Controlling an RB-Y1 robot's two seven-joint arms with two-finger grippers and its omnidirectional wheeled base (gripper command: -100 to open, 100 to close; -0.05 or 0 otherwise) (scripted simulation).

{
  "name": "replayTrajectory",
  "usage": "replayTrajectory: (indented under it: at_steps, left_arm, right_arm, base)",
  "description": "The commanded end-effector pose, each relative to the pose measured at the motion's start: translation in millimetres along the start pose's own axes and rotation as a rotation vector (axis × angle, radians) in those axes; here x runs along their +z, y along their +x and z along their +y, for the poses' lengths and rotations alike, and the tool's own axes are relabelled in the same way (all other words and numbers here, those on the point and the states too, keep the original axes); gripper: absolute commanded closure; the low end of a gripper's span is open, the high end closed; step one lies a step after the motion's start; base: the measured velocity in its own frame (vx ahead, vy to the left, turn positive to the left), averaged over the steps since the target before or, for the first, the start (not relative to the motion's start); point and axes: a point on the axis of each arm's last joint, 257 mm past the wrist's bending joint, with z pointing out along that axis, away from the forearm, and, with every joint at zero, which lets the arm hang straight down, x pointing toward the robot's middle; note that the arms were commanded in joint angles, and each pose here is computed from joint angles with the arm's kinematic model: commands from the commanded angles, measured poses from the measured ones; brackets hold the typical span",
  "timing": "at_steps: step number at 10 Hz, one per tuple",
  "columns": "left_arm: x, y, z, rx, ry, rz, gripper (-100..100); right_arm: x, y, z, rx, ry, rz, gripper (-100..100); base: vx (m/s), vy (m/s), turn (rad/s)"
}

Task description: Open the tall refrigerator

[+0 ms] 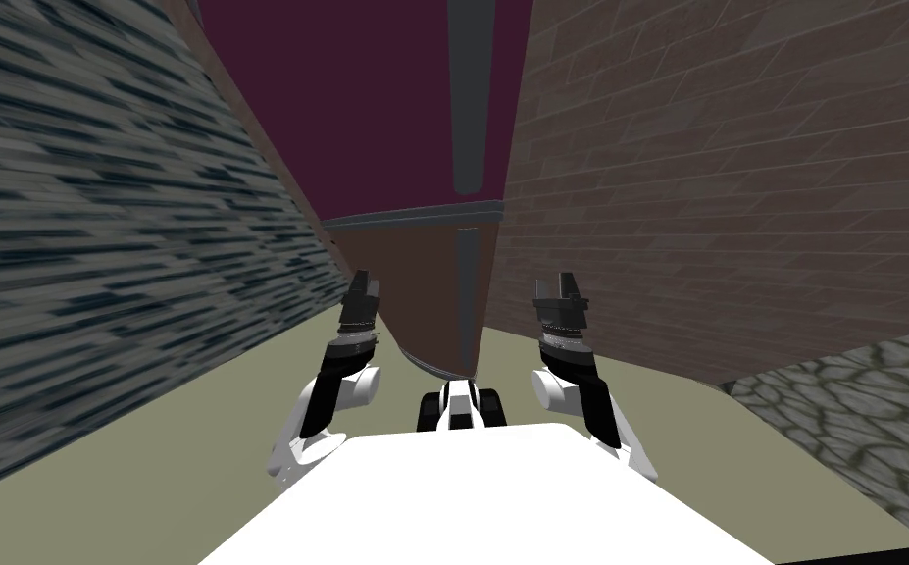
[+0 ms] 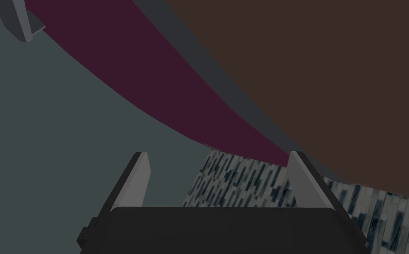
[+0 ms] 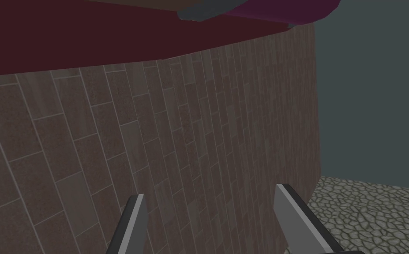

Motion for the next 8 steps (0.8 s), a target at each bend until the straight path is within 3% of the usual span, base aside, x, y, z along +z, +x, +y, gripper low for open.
replayTrajectory:
  at_steps: [1, 3, 4, 8]
  left_arm:
    - [16.8, 6.2, -4.5, -0.001, 0.004, 0.013, -100]
    - [30.5, 10.4, -9.1, -0.003, 0.007, 0.019, -100]
    - [30.5, 10.7, -7.5, -0.003, 0.001, 0.020, -100]
    - [58.8, 18.5, -20.4, -0.009, 0.009, 0.028, -100]
  right_arm:
    - [0.0, 0.0, 0, 0.000, 0.000, 0.000, 0]
    - [0.0, 0.0, 0, 0.000, 0.000, 0.000, 0]
    - [0.0, 0.0, 0, 0.000, 0.000, 0.000, 0]
    - [0.0, 0.0, 0, 0.000, 0.000, 0.000, 0]
  base:
    - [-0.021, -0.056, 0.013]
    - [-0.024, -0.064, 0.012]
    - [-0.019, -0.040, 0.005]
    - [-0.020, -0.051, 0.013]
